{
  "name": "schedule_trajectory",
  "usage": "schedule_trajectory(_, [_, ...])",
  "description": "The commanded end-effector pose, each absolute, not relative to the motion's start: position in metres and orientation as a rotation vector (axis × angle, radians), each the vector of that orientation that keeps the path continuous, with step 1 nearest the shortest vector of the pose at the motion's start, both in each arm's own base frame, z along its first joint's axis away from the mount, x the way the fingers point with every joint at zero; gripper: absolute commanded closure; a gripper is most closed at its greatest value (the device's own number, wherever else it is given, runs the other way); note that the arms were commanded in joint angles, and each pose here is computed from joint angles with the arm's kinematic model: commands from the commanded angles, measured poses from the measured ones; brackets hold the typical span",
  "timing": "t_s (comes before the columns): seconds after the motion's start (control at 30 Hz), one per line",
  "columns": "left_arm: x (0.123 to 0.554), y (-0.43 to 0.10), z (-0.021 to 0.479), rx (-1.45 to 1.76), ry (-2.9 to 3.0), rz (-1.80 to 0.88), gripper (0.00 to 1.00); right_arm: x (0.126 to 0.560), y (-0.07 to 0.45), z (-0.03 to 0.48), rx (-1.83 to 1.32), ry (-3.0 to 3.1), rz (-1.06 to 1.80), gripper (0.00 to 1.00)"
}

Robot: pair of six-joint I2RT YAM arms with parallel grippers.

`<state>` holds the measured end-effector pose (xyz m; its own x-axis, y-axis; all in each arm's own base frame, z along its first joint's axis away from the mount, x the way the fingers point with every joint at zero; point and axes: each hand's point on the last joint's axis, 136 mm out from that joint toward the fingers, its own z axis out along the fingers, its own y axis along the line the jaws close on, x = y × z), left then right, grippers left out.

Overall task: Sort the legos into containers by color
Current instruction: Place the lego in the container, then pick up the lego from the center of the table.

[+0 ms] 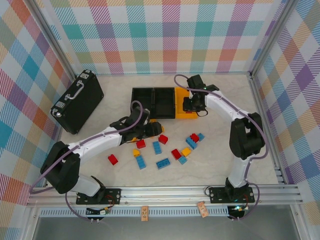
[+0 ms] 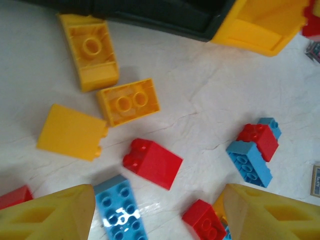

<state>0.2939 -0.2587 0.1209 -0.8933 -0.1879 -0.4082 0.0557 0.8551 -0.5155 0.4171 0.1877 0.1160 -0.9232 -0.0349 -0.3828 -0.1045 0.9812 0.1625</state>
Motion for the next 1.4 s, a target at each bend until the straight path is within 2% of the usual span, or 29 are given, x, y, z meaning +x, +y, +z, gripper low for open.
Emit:
schedule_trajectory(0.0, [0.293,-0.273,0.130,-0.021,2.564,-0.753,0.32,0.426,0.190,0.110,-0.068,2.773,0.230,0.68])
schedule_trajectory(0.37, [0.288,-0.261,0.125,-0.037,2.562,-0.705,0.32,0.443,0.194,0.082,-0.038,2.825,0.176,0.61])
schedule_trajectory(0.43, [0.283,-0.255,0.119,-0.043,2.592,-0.671,0.32,0.445,0.194,0.083,-0.035,2.821,0.175,0.54])
schedule_trajectory(0.57, [0.283,-0.253,0.119,-0.054,2.592,-0.659,0.32,0.447,0.196,0.091,-0.036,2.803,0.191,0.48])
schedule_trajectory(0.7, [0.282,-0.248,0.118,-0.081,2.588,-0.645,0.32,0.444,0.198,0.107,-0.044,2.772,0.220,0.47])
schedule_trajectory(0.97, [0.276,-0.231,0.113,-0.118,2.610,-0.560,0.31,0.407,0.201,0.141,-0.063,2.705,0.380,0.46])
schedule_trajectory(1.37, [0.269,-0.219,0.098,-0.133,2.657,-0.480,0.34,0.331,0.201,0.127,-0.111,2.724,0.515,0.45])
